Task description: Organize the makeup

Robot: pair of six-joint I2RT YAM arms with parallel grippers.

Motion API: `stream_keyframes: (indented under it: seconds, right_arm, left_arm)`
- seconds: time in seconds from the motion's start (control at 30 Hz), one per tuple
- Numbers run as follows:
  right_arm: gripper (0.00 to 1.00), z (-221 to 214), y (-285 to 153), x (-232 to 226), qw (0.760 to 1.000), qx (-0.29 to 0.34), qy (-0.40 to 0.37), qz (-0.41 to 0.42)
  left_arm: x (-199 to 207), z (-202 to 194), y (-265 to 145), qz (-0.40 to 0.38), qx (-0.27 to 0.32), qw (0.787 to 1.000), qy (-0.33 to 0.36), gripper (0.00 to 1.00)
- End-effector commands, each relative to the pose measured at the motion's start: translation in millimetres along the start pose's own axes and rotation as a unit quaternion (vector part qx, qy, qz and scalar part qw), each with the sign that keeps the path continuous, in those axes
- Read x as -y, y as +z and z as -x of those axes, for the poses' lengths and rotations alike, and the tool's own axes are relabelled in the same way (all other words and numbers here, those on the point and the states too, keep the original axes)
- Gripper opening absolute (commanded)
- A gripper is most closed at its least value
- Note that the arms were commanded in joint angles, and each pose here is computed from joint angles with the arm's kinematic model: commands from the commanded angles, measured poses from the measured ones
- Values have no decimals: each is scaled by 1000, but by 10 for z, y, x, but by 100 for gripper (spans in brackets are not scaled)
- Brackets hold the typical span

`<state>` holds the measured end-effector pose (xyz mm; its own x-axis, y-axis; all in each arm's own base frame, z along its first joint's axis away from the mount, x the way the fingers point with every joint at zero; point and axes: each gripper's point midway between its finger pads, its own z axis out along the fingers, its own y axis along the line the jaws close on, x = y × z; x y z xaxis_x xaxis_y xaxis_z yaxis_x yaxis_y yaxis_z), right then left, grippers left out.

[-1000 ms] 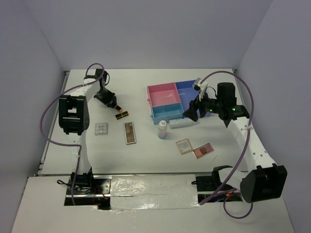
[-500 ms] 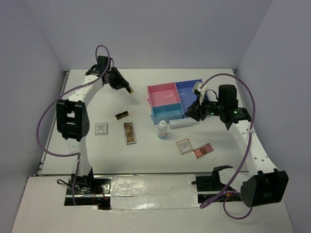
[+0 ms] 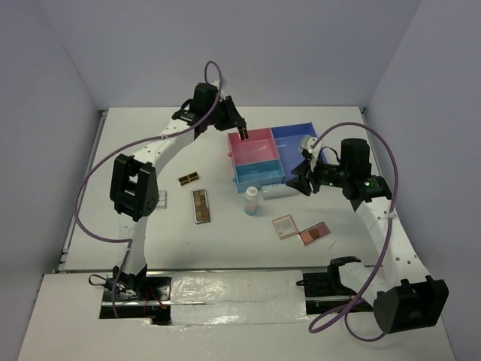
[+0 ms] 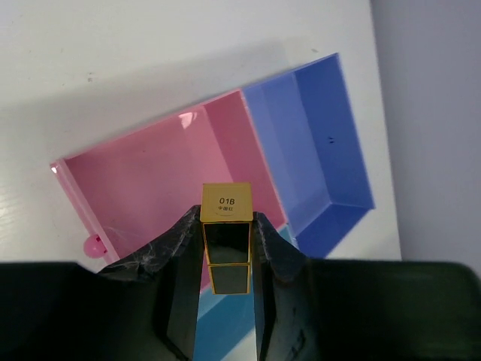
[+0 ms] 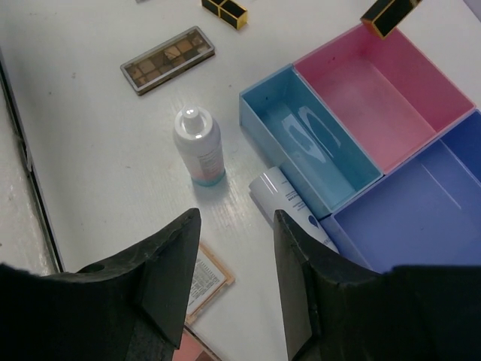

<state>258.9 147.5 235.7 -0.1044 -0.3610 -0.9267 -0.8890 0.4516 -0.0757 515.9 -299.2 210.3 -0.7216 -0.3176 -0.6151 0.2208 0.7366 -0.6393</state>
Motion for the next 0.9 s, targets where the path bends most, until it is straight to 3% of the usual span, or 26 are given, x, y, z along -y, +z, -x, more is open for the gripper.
stream_keyframes:
  seconds: [0.0, 0.17, 0.2, 0.3, 0.47, 0.63, 0.73, 0.77, 0.87]
  right_arm:
    - [52, 85, -47, 34, 1000, 14, -19, -13]
    - [56, 67, -47, 36, 1000, 12, -17, -15]
    - [57, 66, -47, 40, 1000, 11, -17, -15]
    - [61, 56, -41, 47, 1000, 9, -17, -16]
    - [67, 56, -41, 57, 1000, 8, -15, -17]
    - [68, 84, -15, 21, 1000, 11, -14, 3]
    - [68, 117, 29, 18, 1000, 11, -19, 14]
    - [68, 116, 41, 9, 1000, 8, -21, 17]
    - [68, 136, 104, -17, 999, -1, -35, 30]
  left_arm:
    - [-115, -53, 152, 38, 2, 999, 26, 19]
    - [-223, -108, 270, 62, 2, 998, 27, 44]
    - [-222, -126, 287, 63, 0, 998, 27, 55]
    - [-199, -153, 307, 63, -7, 997, 32, 69]
    - [-124, -130, 246, 55, -6, 998, 41, 71]
    - [-105, 32, -11, 75, 22, 995, 67, 62]
    - [-11, 231, -453, 73, 59, 993, 76, 41]
    - [-44, 283, -566, 74, 68, 992, 75, 29]
    - [-124, 291, -980, 74, 87, 989, 89, 15]
